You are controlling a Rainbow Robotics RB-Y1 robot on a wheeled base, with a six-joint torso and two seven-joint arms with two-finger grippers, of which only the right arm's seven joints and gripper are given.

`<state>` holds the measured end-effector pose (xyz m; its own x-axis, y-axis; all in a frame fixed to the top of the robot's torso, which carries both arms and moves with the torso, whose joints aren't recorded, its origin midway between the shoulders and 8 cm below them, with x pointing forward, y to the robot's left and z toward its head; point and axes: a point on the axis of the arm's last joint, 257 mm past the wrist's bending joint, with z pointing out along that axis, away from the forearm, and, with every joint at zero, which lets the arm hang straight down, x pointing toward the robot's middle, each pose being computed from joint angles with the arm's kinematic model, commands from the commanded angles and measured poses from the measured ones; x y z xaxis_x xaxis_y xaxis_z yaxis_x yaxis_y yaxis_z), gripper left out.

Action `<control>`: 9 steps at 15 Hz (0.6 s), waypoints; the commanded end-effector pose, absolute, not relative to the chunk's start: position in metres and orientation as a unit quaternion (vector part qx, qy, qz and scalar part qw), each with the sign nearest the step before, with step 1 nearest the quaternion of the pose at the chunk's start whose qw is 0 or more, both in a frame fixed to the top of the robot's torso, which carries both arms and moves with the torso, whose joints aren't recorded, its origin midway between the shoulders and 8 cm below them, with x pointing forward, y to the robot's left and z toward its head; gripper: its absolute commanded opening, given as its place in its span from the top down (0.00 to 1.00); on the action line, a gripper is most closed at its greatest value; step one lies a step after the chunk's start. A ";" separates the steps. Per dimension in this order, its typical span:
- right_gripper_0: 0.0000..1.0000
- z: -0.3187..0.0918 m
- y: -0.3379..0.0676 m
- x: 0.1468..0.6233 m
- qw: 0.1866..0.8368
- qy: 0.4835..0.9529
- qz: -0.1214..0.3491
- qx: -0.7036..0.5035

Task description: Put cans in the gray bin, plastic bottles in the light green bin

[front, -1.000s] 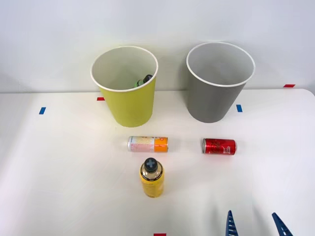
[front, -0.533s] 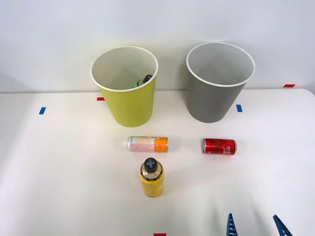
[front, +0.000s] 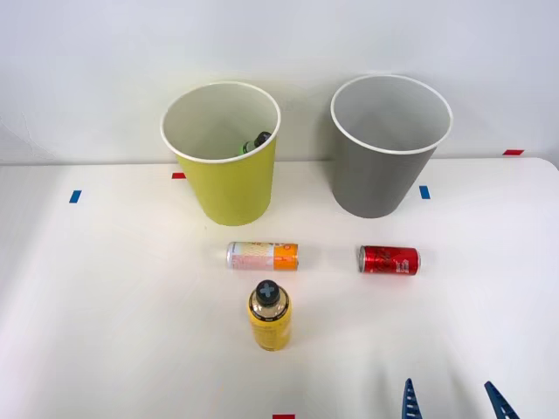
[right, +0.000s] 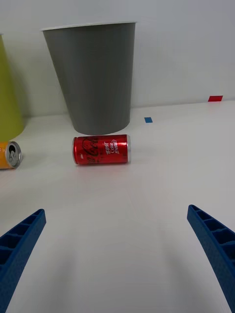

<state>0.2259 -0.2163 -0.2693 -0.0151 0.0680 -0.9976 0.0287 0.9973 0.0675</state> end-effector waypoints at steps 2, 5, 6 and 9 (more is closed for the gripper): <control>0.00 -0.269 -0.216 0.226 0.701 0.712 0.014 0.034; 0.00 -0.269 -0.216 0.226 0.701 0.712 0.014 0.034; 0.00 -0.269 -0.216 0.226 0.701 0.712 0.014 0.034; 0.00 -0.269 -0.216 0.226 0.701 0.712 0.014 0.034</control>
<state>0.2259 -0.2163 -0.2693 -0.0151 0.0678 -0.9976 0.0287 0.9973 0.0673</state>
